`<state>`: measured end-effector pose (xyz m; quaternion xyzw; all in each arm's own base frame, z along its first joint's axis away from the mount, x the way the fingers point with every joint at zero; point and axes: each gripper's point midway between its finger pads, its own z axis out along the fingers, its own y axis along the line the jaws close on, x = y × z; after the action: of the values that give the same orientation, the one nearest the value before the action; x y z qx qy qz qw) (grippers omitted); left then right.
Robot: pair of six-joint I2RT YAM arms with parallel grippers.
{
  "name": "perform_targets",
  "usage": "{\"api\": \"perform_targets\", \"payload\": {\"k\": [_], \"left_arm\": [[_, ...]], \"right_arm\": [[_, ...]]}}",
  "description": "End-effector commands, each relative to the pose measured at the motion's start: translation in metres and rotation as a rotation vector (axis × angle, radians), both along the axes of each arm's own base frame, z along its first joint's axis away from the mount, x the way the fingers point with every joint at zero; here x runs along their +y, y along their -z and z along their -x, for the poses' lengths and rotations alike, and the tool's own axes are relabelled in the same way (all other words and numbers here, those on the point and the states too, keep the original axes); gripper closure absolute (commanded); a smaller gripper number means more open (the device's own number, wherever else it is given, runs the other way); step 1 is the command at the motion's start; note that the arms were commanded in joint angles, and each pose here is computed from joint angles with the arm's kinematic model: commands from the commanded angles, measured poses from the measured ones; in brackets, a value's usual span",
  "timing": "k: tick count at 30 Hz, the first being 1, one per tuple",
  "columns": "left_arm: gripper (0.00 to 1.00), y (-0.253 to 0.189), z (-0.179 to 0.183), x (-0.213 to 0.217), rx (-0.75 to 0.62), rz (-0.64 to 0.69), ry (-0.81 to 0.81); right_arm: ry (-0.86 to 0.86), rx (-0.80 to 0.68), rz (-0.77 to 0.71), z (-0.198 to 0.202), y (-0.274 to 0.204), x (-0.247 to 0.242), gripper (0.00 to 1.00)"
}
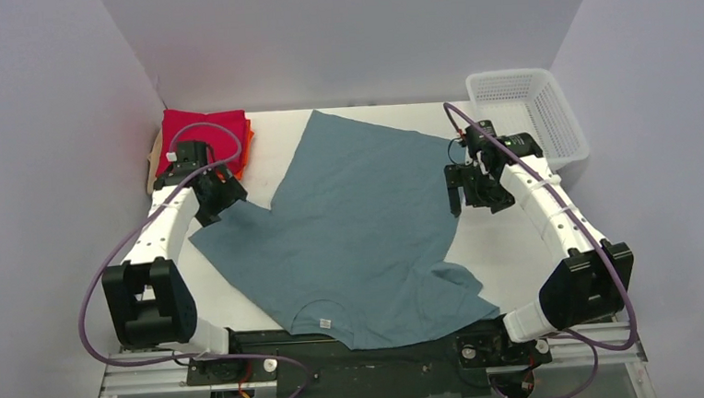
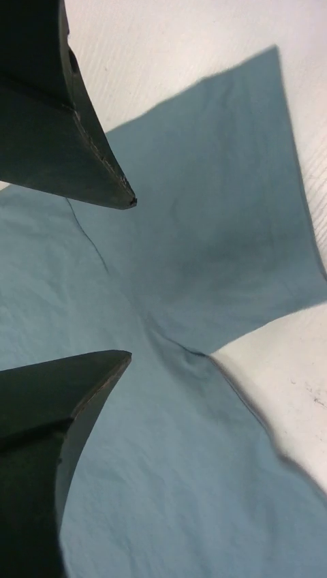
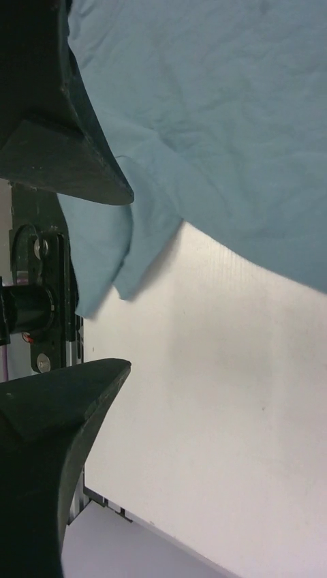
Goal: Fold and stack the t-shirts
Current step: Flatten out the tshirt
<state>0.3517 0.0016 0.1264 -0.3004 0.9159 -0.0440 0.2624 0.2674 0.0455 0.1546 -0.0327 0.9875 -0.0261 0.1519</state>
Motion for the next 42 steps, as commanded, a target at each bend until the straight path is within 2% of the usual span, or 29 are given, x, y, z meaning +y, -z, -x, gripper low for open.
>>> {"api": "perform_targets", "payload": {"k": [1, 4, 9, 11, 14, 20, 24, 30, 33, 34, 35, 36, 37, 38, 39, 40, 41, 42], "left_arm": [[0.13, -0.046, -0.021, 0.002, -0.160, -0.011, -0.019], [0.13, -0.057, -0.023, -0.015, -0.219, 0.042, 0.002], [0.12, -0.043, -0.008, -0.087, -0.221, 0.122, 0.112], [0.12, -0.031, 0.004, -0.119, -0.216, 0.171, 0.174], [0.11, 0.007, 0.045, -0.157, -0.118, 0.218, 0.275], [0.10, 0.062, 0.102, -0.167, 0.015, 0.223, 0.272], [0.09, 0.082, 0.107, -0.147, 0.035, 0.151, 0.212], [0.08, 0.104, 0.088, -0.133, 0.085, 0.106, 0.149], [0.08, 0.105, 0.063, -0.134, 0.080, 0.082, 0.130], [0.08, 0.114, 0.059, -0.130, 0.110, 0.049, 0.127], [0.08, 0.106, 0.042, -0.131, 0.086, 0.045, 0.116], [0.08, 0.117, 0.037, -0.128, 0.119, 0.015, 0.113], [0.08, 0.107, 0.014, -0.131, 0.083, 0.021, 0.107], [0.08, 0.122, 0.011, -0.127, 0.134, -0.001, 0.108], [0.08, 0.109, -0.014, -0.134, 0.093, 0.010, 0.116], [0.08, 0.127, -0.015, -0.133, 0.152, -0.016, 0.134], [0.08, 0.111, -0.044, -0.143, 0.100, -0.006, 0.147], [0.08, 0.127, -0.046, -0.149, 0.146, -0.022, 0.190]], "right_arm": [[0.052, -0.072, 0.043, -0.010, -0.009, -0.010, 0.21], [0.062, -0.121, -0.002, -0.022, -0.008, 0.004, 0.19], [0.013, -0.184, -0.108, -0.052, 0.008, 0.051, 0.16], [-0.015, -0.186, -0.132, -0.068, 0.017, 0.068, 0.15], [-0.018, -0.198, -0.160, -0.099, 0.025, 0.086, 0.15], [0.022, -0.112, -0.109, -0.145, 0.079, 0.097, 0.15], [0.076, -0.049, -0.109, -0.151, 0.111, 0.096, 0.15], [0.184, 0.020, -0.128, -0.126, 0.143, 0.080, 0.17], [0.268, 0.077, -0.126, -0.088, 0.161, 0.066, 0.19], [0.274, 0.038, -0.144, -0.088, 0.155, 0.067, 0.20], [0.296, 0.075, -0.135, -0.065, 0.167, 0.062, 0.20], [0.296, 0.032, -0.167, -0.063, 0.159, 0.066, 0.20], [0.321, 0.049, -0.170, -0.040, 0.164, 0.063, 0.20], [0.321, 0.038, -0.181, -0.033, 0.166, 0.067, 0.20], [0.351, 0.054, -0.177, -0.009, 0.170, 0.062, 0.20], [0.343, 0.051, -0.181, 0.001, 0.171, 0.068, 0.21], [0.370, 0.054, -0.167, 0.022, 0.175, 0.064, 0.21], [0.343, 0.056, -0.162, 0.036, 0.176, 0.072, 0.21]]}}
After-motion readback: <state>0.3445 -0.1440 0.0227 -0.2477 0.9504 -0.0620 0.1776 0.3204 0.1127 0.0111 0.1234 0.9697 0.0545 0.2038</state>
